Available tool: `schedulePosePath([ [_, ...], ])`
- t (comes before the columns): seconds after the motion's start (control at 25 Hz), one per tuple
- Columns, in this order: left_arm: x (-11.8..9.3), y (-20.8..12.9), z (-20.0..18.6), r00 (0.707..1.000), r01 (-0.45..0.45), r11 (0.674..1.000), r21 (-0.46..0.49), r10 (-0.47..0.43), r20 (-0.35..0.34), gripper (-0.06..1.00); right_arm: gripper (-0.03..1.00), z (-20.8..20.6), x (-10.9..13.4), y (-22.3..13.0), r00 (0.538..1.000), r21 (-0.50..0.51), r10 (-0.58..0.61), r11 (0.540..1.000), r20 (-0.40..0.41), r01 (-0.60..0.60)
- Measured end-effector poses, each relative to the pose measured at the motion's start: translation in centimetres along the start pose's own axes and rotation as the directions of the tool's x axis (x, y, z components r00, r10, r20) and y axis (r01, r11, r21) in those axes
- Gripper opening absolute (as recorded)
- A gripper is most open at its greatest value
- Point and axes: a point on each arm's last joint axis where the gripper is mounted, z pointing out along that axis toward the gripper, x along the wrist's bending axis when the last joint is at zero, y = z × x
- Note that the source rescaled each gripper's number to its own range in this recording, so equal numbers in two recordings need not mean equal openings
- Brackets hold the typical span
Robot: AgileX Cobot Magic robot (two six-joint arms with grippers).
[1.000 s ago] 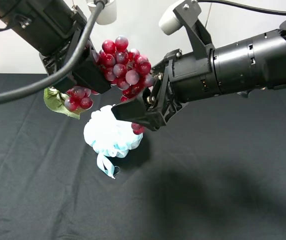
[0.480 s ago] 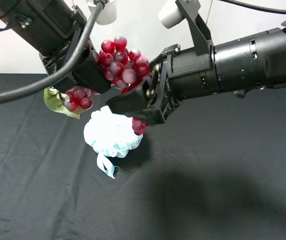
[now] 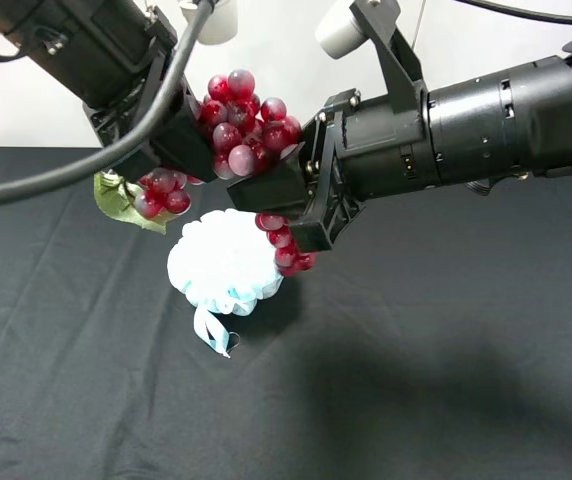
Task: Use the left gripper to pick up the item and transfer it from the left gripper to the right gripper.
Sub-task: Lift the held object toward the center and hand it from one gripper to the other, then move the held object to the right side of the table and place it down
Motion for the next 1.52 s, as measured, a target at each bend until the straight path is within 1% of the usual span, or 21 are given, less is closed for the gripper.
schedulePosePath([
  [0.04,0.0,0.0,0.0,1.000,0.005,1.000,-0.002,-0.005,-0.002,0.00,0.03,0.0,0.0,0.0,1.000,0.000,0.000,1.000,0.002,0.000],
  [0.08,0.0,0.0,0.0,1.000,0.015,1.000,-0.002,-0.015,-0.003,0.03,0.03,0.0,0.0,0.0,1.000,0.000,0.000,1.000,0.002,0.000],
  [0.12,0.1,0.0,0.0,1.000,0.030,1.000,-0.005,-0.030,-0.005,0.14,0.03,0.0,0.0,0.0,1.000,0.001,0.000,1.000,0.002,0.000],
  [0.24,0.2,0.1,0.0,0.996,0.085,0.996,-0.017,-0.085,-0.018,0.71,0.03,0.0,0.0,0.0,1.000,0.002,-0.005,1.000,0.002,0.005],
  [0.28,0.2,0.1,0.0,0.995,0.093,0.995,-0.017,-0.094,-0.018,0.82,0.03,0.0,0.0,0.0,1.000,0.004,-0.010,1.000,0.002,0.010],
  [0.32,0.2,0.2,0.0,0.995,0.100,0.995,-0.018,-0.101,-0.017,0.89,0.03,0.0,0.0,-0.1,1.000,0.006,-0.011,1.000,0.002,0.011],
  [0.4,0.2,0.2,0.0,0.994,0.106,0.994,-0.021,-0.107,-0.016,0.95,0.03,0.0,-0.1,-0.1,1.000,0.007,-0.012,1.000,0.006,0.012],
  [0.56,0.2,0.2,0.0,0.994,0.107,0.994,-0.021,-0.108,-0.016,0.99,0.03,0.0,-0.1,-0.1,1.000,0.007,-0.012,1.000,0.008,0.012],
  [0.84,-0.1,0.1,-0.4,0.994,0.108,0.994,-0.015,-0.108,-0.006,1.00,0.03,0.0,-0.1,-0.1,1.000,0.009,-0.012,1.000,0.015,0.012],
  [0.92,-0.3,0.1,-1.1,0.995,0.097,0.995,-0.025,-0.097,-0.020,1.00,0.03,0.0,-0.2,-0.1,1.000,0.010,-0.012,1.000,0.026,0.012],
  [1.0,-0.6,0.1,-2.3,0.995,0.079,0.996,-0.035,-0.081,-0.052,1.00,0.03,0.0,-0.4,-0.1,0.999,0.013,-0.013,1.000,0.041,0.012],
  [1.16,-1.3,-0.4,-4.5,0.991,0.084,0.996,-0.025,-0.086,-0.103,1.00,0.03,0.0,-0.7,-0.2,0.997,0.019,-0.013,1.000,0.072,0.012],
  [1.32,-2.3,-1.2,-6.6,0.980,0.145,0.989,-0.002,-0.144,-0.138,1.00,0.03,0.0,-0.7,-0.2,0.997,0.019,-0.004,1.000,0.080,0.002],
  [1.52,-3.5,-2.6,-8.9,0.955,0.249,0.967,0.053,-0.236,-0.181,1.00,0.03,0.0,-0.8,-0.2,0.995,0.018,0.032,0.999,0.090,-0.033],
])
